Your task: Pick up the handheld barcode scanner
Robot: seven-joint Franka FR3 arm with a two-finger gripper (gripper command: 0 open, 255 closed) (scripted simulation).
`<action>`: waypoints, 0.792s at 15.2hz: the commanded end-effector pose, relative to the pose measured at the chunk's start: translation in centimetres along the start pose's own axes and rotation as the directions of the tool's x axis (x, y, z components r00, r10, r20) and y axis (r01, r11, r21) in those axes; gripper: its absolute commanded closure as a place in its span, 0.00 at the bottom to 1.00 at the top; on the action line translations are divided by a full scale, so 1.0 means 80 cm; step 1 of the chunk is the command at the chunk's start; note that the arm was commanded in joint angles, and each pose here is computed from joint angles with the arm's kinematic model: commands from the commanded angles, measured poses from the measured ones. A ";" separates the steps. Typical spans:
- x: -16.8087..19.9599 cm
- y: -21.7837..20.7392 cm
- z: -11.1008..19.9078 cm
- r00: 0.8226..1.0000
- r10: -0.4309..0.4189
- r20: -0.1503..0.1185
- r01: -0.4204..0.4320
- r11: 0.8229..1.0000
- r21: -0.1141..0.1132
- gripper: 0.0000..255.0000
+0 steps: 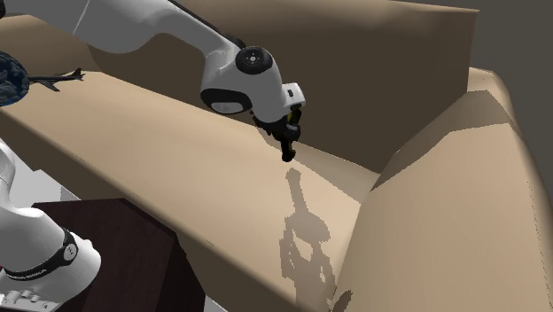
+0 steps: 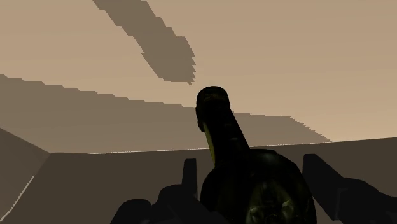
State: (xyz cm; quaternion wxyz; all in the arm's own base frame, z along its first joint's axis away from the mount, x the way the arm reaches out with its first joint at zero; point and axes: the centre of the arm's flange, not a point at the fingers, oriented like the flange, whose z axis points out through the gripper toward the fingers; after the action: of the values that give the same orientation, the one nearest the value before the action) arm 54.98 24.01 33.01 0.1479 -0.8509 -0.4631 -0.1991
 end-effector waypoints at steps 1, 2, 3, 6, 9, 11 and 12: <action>0.000 0.000 0.001 1.000 0.000 0.001 0.000 1.000 0.001 1.00; -0.001 0.000 0.001 1.000 0.000 0.001 0.000 1.000 0.001 1.00; -0.001 0.000 0.001 1.000 0.000 0.001 0.000 1.000 0.001 1.00; 0.006 0.000 -0.011 1.000 0.000 0.001 0.000 1.000 0.001 1.00; 0.015 -0.002 -0.028 1.000 0.000 0.001 0.000 1.000 0.001 1.00; 0.021 -0.003 -0.040 1.000 0.000 0.001 0.000 1.000 0.001 1.00; 0.025 -0.003 -0.045 1.000 0.000 0.001 0.000 1.000 0.001 1.00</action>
State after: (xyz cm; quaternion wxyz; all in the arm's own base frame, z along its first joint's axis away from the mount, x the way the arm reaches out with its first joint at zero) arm 54.87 23.97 36.51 0.1480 -0.8510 -0.4632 -0.1982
